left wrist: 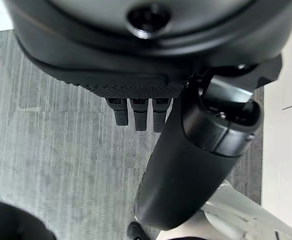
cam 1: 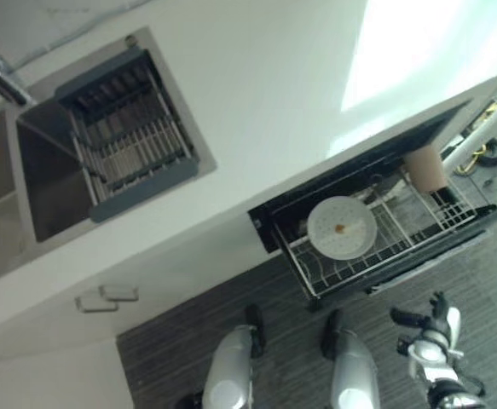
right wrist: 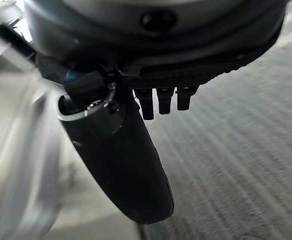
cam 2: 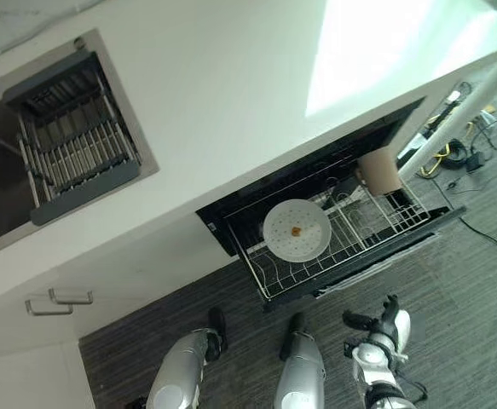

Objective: Place the dishes in the dishwasher.

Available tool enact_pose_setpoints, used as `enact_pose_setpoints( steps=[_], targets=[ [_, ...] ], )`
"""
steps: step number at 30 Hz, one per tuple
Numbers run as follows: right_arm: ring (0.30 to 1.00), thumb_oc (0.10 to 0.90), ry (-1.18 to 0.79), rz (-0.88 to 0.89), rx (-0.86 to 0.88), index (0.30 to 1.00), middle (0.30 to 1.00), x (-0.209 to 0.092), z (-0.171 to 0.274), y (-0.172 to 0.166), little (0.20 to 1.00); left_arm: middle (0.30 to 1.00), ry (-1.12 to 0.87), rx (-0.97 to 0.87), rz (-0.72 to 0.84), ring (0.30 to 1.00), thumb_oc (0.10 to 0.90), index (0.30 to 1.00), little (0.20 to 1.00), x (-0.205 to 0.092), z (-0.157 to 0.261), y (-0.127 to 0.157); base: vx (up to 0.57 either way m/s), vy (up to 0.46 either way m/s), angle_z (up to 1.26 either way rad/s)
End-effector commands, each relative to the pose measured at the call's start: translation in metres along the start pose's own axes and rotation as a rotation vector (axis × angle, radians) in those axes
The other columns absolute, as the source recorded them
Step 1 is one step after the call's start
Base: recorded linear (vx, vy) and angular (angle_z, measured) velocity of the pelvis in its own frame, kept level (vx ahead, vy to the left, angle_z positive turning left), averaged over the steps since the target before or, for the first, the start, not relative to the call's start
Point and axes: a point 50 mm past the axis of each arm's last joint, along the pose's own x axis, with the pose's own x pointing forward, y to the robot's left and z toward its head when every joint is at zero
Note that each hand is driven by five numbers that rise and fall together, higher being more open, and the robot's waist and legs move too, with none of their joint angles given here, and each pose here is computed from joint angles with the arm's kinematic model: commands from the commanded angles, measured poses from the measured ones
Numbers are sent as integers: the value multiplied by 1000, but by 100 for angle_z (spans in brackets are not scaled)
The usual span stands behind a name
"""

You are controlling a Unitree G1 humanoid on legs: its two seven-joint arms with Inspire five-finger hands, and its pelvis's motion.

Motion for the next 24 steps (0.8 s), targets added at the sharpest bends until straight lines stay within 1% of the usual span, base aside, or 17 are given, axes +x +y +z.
enact_pose_setpoints(
  steps=[1, 4, 5, 6, 9, 12, 13, 14, 18, 24],
  targets=[
    [900, 800, -115, -91, -105, 900, 900, 8, 7, -27, 900, 900, -161, 27, -78, 900, 800, 900, 900, 0, 43, -16, -28, 49, 47],
    [900, 800, -196, -87, -119, 900, 900, 13, 31, -21, 900, 900, -148, 39, -89, 900, 800, 900, 900, 1, 38, -19, 6, 48, 39],
    [900, 800, -279, -91, -119, 900, 900, 17, 54, -21, 900, 900, -119, 38, -85, 900, 800, 900, 900, 1, 30, -17, 49, 65, 42],
    [900, 800, -298, -97, -115, 900, 900, 19, 62, -21, 900, 900, -108, 41, -83, 900, 800, 900, 900, 1, 27, -15, 61, 80, 35],
    [900, 800, -425, -125, -98, 900, 900, 24, 103, -25, 900, 900, 7, 60, -60, 900, 800, 900, 900, -1, 4, -4, 51, 63, 22],
    [900, 800, -519, -144, -71, 900, 900, 26, 133, -32, 900, 900, 59, 71, -49, 900, 800, 900, 900, -3, -12, 4, 49, 84, 18],
    [900, 800, -586, -152, -57, 900, 900, 25, 151, -35, 900, 900, 80, 67, -40, 900, 800, 900, 900, -5, -19, 10, 62, 93, 14],
    [900, 800, -621, -157, -54, 900, 900, 24, 161, -36, 900, 900, 92, 64, -38, 900, 800, 900, 900, -6, -22, 12, 63, 101, 12],
    [900, 800, -709, -170, -18, 900, 900, 21, 195, -43, 900, 900, 142, 81, -28, 900, 800, 900, 900, -9, -30, 21, 34, 42, 9],
    [900, 800, -816, -205, 27, 900, 900, 14, 240, -53, 900, 900, 150, 100, -4, 900, 800, 900, 900, -14, -32, 36, 62, 12, 14]
  ],
)
